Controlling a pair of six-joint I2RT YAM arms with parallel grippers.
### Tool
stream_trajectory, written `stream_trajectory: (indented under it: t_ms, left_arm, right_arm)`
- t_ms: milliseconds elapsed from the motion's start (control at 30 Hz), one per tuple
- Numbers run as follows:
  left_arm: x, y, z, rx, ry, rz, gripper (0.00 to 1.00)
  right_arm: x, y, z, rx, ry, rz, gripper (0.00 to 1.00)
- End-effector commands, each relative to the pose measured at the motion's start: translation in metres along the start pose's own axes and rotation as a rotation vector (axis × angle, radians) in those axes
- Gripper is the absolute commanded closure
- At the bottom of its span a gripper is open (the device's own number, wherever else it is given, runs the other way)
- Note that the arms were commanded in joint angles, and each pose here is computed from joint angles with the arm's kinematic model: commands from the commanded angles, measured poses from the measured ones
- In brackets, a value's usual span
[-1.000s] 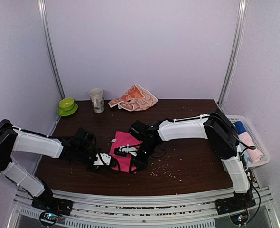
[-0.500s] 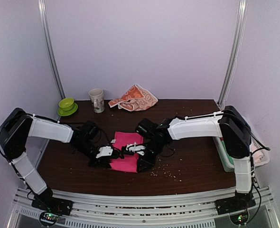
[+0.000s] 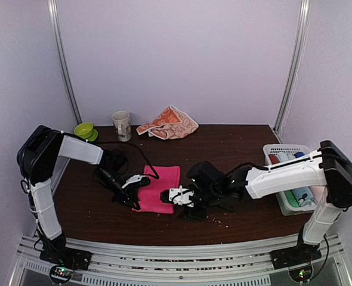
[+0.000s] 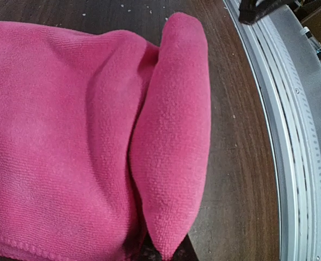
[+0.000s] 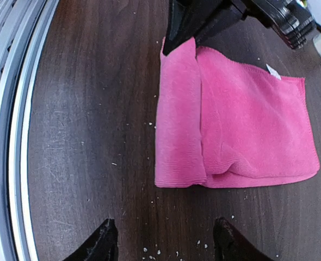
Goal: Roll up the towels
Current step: Roll the towel at the center of the board.
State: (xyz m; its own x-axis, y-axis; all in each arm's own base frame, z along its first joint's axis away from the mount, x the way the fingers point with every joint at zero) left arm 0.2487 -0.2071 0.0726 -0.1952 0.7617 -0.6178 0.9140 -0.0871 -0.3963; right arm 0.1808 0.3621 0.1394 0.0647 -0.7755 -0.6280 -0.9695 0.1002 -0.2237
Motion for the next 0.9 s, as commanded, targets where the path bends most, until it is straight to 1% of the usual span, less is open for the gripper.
stream_trajectory:
  t_ms: [0, 100, 300, 400, 733, 867]
  left_arm:
    - [0.009, -0.005, 0.002, 0.081, 0.021, -0.132, 1.0]
    - [0.009, 0.001, 0.003, 0.081, 0.032, -0.164, 1.0]
    - [0.013, 0.008, 0.005, 0.097, 0.056, -0.205, 1.0]
    - [0.014, 0.01, 0.006, 0.099, 0.065, -0.216, 1.0]
    - [0.016, 0.015, 0.006, 0.096, 0.081, -0.227, 1.0]
    - [0.015, 0.016, 0.005, 0.095, 0.081, -0.231, 1.0]
  right_arm:
    - [-0.01, 0.009, -0.004, 0.255, -0.093, -0.192, 0.37]
    - [-0.014, 0.021, 0.004, 0.324, -0.097, -0.257, 0.37]
    - [-0.021, 0.036, 0.028, 0.456, -0.056, -0.352, 0.38]
    - [-0.024, 0.039, 0.036, 0.469, -0.065, -0.367, 0.37]
    - [-0.018, 0.035, 0.063, 0.533, -0.007, -0.375, 0.37]
    - [-0.014, 0.036, 0.071, 0.532, 0.011, -0.385, 0.39]
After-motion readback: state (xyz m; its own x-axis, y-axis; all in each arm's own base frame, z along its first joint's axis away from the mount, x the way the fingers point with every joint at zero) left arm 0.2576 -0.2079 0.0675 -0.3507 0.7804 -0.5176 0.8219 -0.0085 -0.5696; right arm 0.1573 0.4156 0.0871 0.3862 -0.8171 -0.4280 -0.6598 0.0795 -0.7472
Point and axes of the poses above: each gripper's point midway between its finger pads, its own z axis out along the fingers, its own y axis along the line the jaws close on, x = y × z, the point moved 7 cm from there along -z, back along the fingers, and after that the axes turned 1 degree about z, right-handed, at the moved point
